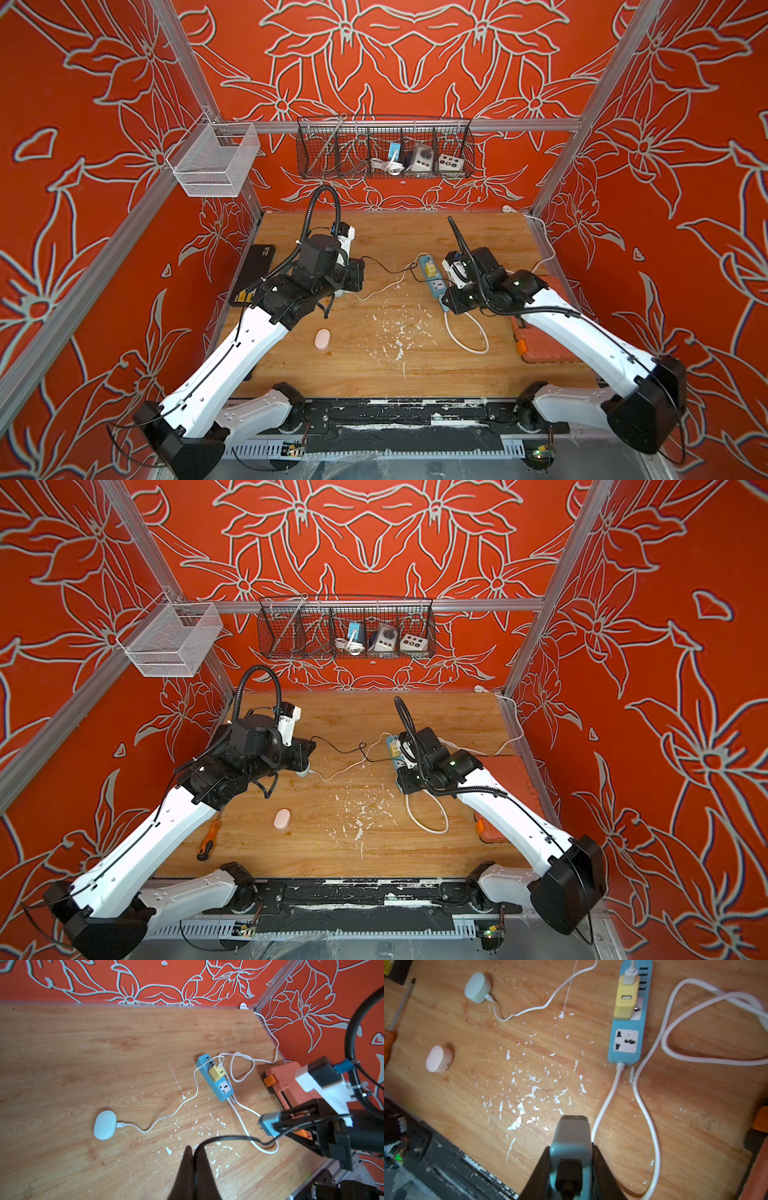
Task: Charge the bluetooth headset
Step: Adjust the charging cable at the plug.
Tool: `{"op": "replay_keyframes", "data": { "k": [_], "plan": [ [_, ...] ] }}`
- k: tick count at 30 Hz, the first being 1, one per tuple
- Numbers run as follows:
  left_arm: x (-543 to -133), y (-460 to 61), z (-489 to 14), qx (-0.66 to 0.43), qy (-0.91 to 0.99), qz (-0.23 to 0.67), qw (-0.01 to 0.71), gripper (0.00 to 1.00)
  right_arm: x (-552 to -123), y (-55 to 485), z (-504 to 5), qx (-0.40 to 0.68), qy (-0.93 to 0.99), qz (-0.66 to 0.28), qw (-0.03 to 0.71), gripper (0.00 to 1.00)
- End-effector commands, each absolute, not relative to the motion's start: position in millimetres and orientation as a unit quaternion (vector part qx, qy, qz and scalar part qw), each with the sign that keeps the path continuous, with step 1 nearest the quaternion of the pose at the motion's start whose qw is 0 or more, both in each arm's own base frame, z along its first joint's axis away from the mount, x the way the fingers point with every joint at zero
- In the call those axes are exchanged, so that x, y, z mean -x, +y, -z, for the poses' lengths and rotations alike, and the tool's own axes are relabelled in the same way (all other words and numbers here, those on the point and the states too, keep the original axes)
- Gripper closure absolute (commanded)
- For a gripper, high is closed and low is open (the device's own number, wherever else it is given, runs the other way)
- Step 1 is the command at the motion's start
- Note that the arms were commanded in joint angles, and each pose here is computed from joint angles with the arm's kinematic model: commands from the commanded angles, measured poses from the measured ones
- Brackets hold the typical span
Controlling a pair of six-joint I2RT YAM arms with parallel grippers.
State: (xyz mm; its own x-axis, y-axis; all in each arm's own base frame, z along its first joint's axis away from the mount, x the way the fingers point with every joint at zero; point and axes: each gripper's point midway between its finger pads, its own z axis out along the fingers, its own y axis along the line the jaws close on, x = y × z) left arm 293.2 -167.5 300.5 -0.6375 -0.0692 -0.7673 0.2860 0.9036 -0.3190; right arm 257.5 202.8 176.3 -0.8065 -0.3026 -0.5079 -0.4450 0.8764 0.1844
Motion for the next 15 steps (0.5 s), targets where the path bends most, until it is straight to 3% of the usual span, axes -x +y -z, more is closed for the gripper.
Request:
{"op": "replay_keyframes", "data": {
  "k": [1, 15],
  "plan": [
    [-289.7, -172.1, -283.0, -0.057, 0.896, 0.221, 0.38, 1.0, -292.2, 194.3, -184.8, 0.183, 0.934, -0.094, 0.292, 0.94],
    [-286.8, -188.2, -287.2, -0.066, 0.901, 0.256, 0.344, 1.0, -344.4, 201.6, -152.8, 0.161, 0.944, -0.089, 0.274, 0.95]
  ]
}}
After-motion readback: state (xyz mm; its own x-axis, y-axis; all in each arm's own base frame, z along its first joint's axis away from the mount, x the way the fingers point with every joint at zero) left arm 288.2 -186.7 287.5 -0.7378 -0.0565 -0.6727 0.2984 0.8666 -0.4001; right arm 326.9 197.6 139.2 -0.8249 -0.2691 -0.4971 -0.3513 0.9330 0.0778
